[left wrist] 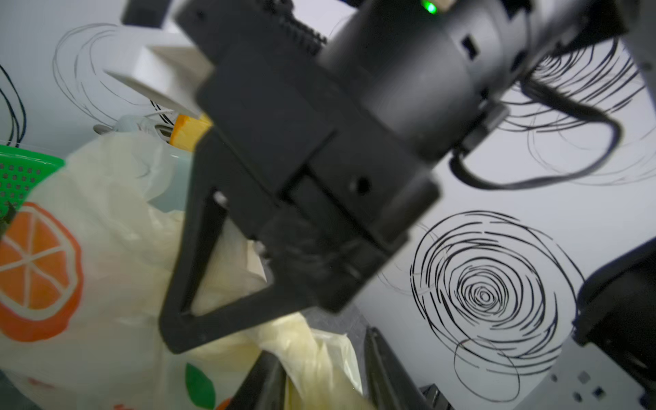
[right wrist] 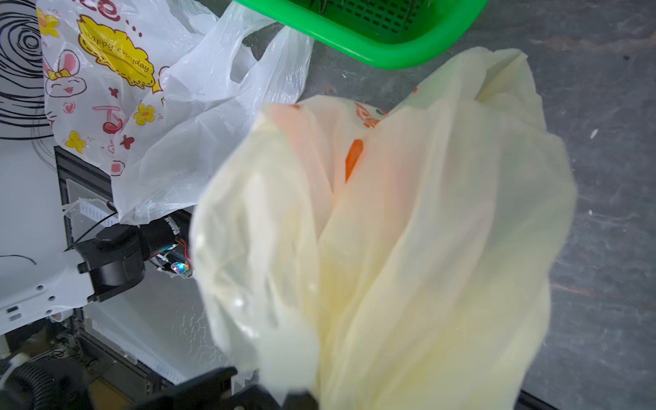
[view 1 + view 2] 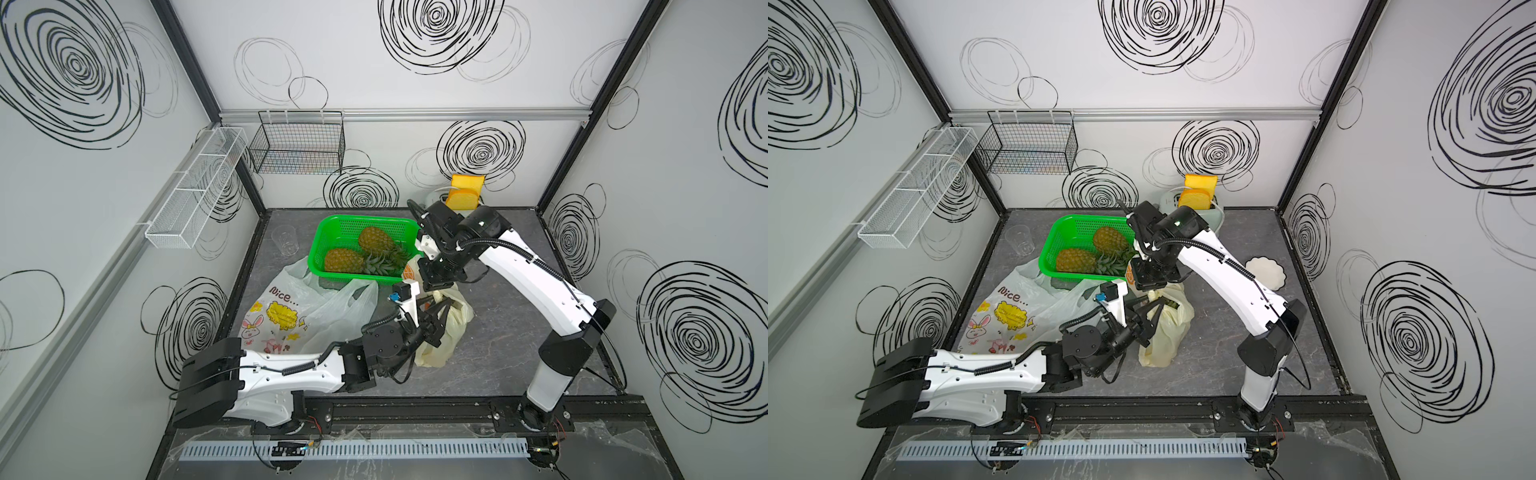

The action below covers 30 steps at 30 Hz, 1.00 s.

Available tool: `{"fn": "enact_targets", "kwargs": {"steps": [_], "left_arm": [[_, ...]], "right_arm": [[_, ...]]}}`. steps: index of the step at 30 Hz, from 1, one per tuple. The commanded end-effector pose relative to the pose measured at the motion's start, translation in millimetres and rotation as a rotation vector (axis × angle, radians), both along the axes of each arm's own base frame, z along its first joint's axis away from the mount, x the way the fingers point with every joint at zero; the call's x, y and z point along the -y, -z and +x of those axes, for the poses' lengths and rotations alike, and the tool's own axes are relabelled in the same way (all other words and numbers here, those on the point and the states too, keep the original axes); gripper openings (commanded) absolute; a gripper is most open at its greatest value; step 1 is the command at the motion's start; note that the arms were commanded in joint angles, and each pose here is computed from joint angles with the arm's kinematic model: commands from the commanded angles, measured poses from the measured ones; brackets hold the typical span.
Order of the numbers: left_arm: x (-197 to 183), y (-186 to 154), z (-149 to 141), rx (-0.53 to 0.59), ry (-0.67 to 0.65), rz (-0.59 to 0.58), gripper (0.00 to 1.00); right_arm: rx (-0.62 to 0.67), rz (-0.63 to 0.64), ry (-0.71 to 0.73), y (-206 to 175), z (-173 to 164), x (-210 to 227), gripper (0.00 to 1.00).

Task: Place the pineapple into a plastic bag & tie a knot
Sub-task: Cross the plastic bag at the center of the board.

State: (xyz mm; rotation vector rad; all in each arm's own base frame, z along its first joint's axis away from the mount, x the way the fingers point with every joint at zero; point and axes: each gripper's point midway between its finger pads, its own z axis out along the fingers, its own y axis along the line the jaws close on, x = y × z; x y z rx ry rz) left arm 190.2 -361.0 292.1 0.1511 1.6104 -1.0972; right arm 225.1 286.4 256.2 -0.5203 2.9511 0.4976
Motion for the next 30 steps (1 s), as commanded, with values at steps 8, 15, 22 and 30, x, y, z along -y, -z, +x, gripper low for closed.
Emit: {"fn": "enact_targets", "kwargs": {"steps": [8, 15, 22, 30], "left_arm": [[-42.2, -67.6, -79.5, 0.238, 0.290, 0.037, 0.68], [-108.3, -60.4, -22.9, 0.024, -0.025, 0.104, 0.75], [-103.3, -31.2, 28.6, -0.331, 0.041, 0.081, 0.76], [-80.1, -15.6, 49.2, -0.489, 0.114, -0.009, 0.77]], "right_arm": [[0.191, 0.194, -0.101, -14.6, 23.9, -41.2, 0.00], [0.217, 0.235, -0.111, -22.3, 17.0, -37.4, 0.00], [0.224, 0.265, -0.135, -17.7, 1.6, -29.8, 0.00], [0.223, 0.301, -0.147, -15.8, -12.5, -26.8, 0.07]]}}
